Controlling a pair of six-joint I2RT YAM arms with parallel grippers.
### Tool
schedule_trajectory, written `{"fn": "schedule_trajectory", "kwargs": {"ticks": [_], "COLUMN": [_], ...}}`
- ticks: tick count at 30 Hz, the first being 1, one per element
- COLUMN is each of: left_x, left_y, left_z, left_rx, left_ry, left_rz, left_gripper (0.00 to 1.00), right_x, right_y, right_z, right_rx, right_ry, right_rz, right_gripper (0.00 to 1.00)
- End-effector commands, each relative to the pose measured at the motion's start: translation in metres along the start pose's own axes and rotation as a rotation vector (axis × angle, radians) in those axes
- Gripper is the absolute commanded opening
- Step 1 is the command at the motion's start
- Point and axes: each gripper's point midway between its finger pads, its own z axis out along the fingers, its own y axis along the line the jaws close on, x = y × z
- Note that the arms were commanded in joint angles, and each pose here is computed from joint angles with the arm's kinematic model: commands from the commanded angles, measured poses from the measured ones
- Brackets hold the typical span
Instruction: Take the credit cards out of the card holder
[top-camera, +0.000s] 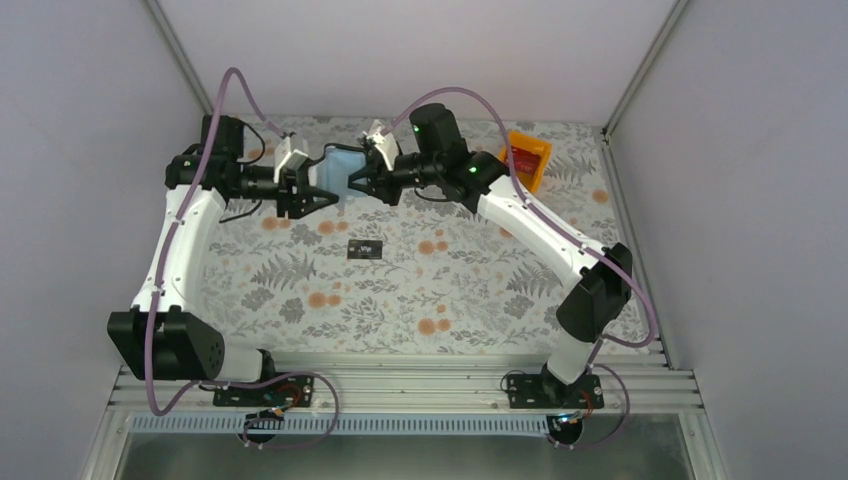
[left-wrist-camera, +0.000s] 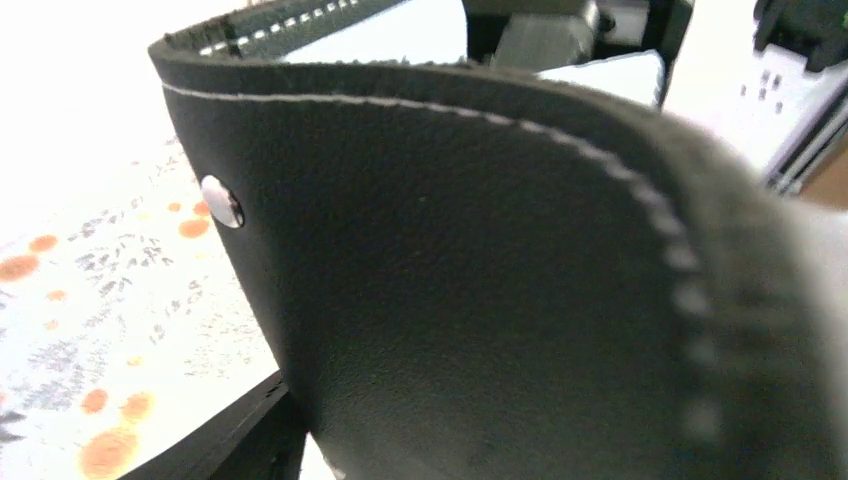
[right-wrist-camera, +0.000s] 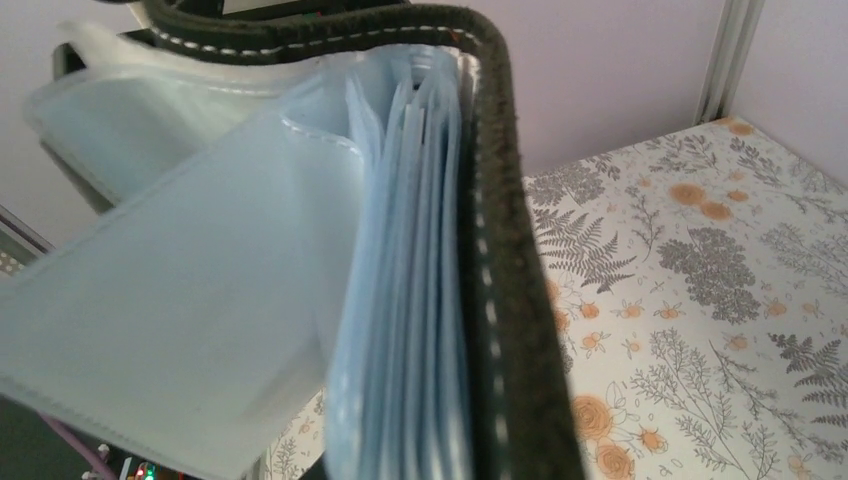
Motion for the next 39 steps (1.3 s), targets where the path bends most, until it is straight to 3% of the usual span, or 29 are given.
{"fn": "schedule_trajectory", "kwargs": {"ticks": [1,4,8,11,15,18,26,32,39], "left_x": [0.002,0.002,0.0,-0.003,-0.008,-0.01,-0.014,-0.013,-0.012], "left_y": [0.004,0.006,0.007,0.006,-0.005,-0.013,-0.023,-0.02,-0.02], "left_z": [0.002,0.003,0.002,0.0,-0.002,-0.003,-0.005,-0.004,-0.004], "left_rx": [0.004,-0.003,-0.011,-0.012,0.027,0.055,0.087,0.081,0.083], "left_ry": [-0.006,-0.002,0.003,-0.001,-0.025,-0.042,-0.065,-0.062,-0.061], "left_rz": [0.003,0.0,-0.001,0.003,0.041,0.062,0.088,0.078,0.079], "left_gripper": [0.53,0.28,0.03,0.02,0.02,0.02,0.03,0.02,0.02], "right_x": [-0.03,-0.036,-0.036,-0.032,-0.024,-0.013,0.006,0.009,0.006], "right_y": [0.021,0.029,0.029,0.021,0.011,0.004,-0.007,0.006,0.018], "right_z": [-0.01,-0.015,-0.022,-0.03,-0.053,-0.064,-0.068,-0.06,-0.065], "right_rx": [-0.034,-0.062,-0.046,-0.01,0.021,0.021,-0.008,-0.102,-0.131], "right_ry": [-0.054,-0.066,-0.067,-0.055,-0.064,-0.046,-0.024,-0.021,-0.039], "right_rz": [-0.052,-0.071,-0.093,-0.101,-0.12,-0.132,-0.106,-0.115,-0.181], "right_gripper": [0.04,0.04,0.04,0.09,0.41,0.51,0.57,0.8,0.81]}}
